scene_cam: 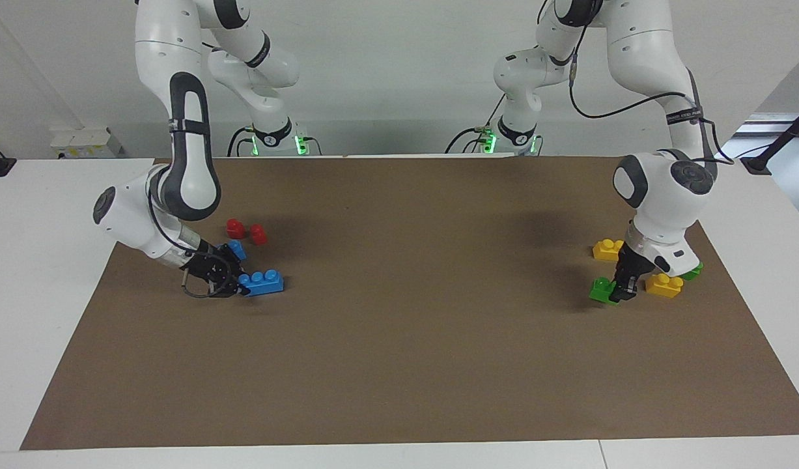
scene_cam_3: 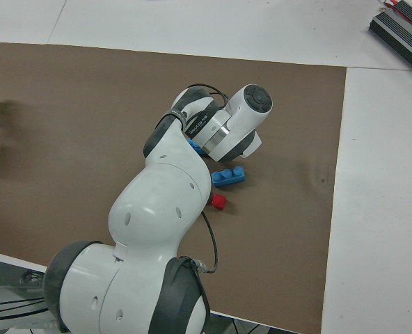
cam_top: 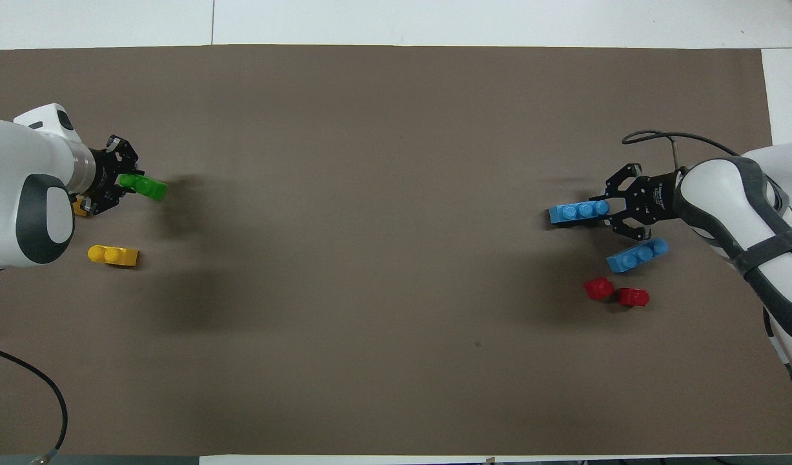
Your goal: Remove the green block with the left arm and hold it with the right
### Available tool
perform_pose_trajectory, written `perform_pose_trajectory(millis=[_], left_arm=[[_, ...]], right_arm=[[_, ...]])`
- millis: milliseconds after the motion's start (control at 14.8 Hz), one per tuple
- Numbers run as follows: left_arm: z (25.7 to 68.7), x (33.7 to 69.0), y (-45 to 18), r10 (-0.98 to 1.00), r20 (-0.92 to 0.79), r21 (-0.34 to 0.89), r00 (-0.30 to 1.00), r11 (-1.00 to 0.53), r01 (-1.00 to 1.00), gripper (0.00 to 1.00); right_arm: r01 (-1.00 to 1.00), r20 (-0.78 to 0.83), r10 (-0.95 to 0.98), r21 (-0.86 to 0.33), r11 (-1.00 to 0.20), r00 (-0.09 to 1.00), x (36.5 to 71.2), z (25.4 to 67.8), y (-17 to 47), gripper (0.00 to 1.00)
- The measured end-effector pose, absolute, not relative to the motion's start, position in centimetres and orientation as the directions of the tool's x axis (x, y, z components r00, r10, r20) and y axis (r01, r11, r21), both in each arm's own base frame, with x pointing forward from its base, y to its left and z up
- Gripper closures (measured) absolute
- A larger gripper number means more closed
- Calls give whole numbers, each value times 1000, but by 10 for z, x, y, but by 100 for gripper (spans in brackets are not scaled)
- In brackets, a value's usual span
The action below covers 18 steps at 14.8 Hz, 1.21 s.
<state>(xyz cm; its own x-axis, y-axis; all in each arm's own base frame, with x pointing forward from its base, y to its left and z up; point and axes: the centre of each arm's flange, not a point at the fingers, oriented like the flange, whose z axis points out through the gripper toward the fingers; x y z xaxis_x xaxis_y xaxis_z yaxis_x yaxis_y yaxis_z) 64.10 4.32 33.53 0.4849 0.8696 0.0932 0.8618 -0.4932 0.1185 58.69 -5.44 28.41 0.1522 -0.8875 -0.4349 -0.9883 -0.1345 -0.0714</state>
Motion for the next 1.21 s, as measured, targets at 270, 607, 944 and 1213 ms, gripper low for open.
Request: perform_pose_trajectory(millis=[270, 607, 944, 1213], left_arm=[[321, 648, 46, 869, 94, 132, 486, -494, 859, 66], [320, 649, 46, 854, 98, 131, 512, -521, 844, 49], [326, 654, 47, 824, 120, 146, 553, -566, 812, 0], [357, 658, 46, 773, 148, 141, 617, -634, 760, 0]], right_arm=[[-977, -432, -878, -57, -204, 208, 590, 304, -49, 10], [-892, -307, -841, -75, -445, 445, 602, 419, -28, 0], [-677, -166, -658, -103, -729, 734, 590, 522, 2, 0], [-400, -23, -400, -81, -913, 916, 564, 582, 28, 0]])
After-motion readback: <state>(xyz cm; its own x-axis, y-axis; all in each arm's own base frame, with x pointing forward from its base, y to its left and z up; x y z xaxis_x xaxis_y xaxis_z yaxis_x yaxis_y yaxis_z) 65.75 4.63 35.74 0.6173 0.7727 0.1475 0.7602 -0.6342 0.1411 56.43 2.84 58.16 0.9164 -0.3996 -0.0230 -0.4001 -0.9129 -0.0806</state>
